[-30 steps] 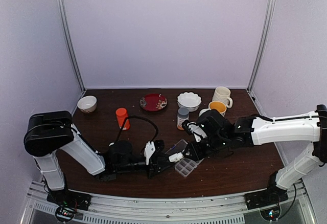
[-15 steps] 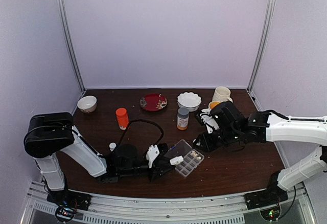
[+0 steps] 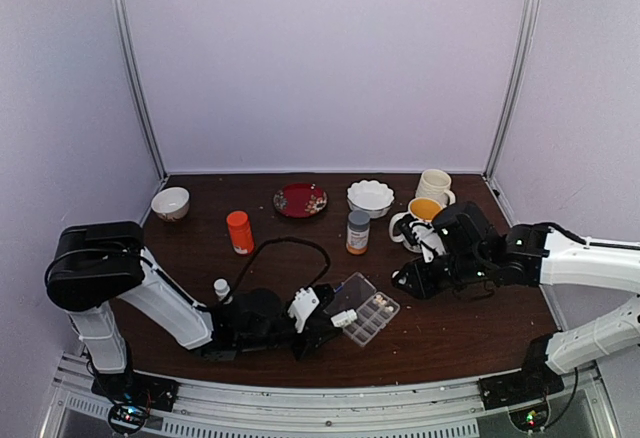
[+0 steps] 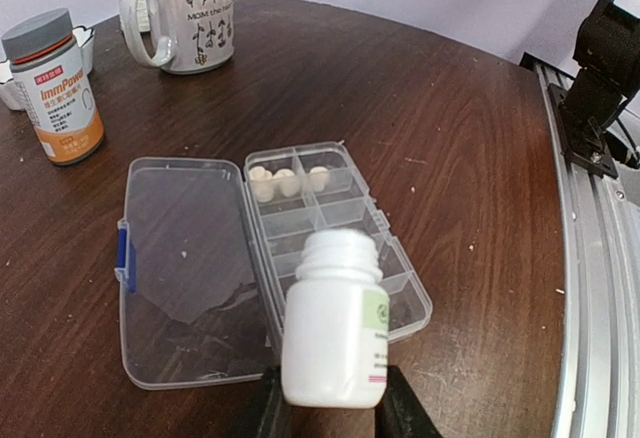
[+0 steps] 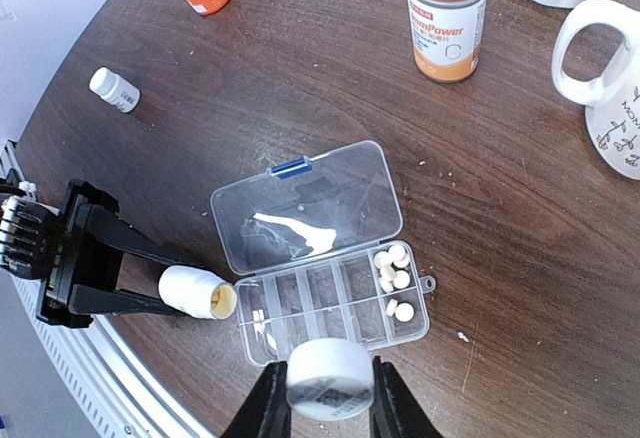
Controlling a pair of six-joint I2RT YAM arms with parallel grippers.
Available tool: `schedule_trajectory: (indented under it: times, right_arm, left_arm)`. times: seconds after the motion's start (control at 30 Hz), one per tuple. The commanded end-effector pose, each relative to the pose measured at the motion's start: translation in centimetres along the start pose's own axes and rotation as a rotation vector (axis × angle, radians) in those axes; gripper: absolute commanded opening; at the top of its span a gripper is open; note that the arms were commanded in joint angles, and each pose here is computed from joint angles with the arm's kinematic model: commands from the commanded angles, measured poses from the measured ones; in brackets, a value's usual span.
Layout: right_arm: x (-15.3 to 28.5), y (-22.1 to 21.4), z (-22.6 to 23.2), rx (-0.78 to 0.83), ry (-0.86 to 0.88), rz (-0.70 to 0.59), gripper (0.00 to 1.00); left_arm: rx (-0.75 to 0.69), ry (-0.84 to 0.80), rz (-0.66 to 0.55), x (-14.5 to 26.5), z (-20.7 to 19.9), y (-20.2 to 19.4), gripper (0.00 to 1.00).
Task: Sort the pills into containers
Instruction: Pour the pill into the compartment of the pill container.
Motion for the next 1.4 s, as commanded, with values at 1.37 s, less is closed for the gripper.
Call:
schedule_trajectory:
  times: [1.37]
  right_arm:
    - [-2.2, -2.5, 5.5, -0.015, 0.260, 0.016, 0.00]
  left_arm:
    - [0.067, 0.123, 0.171, -0.2, -0.4, -0.4, 0.00]
Point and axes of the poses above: each gripper's point midway between its finger pads, its own x axis back along the fingers, its own z axis along the line the jaws close on, y = z × x, the point moved 1 cm from there along x, back along the fingers, and after that the axes turned 6 degrees about x, right-handed, at the moved point
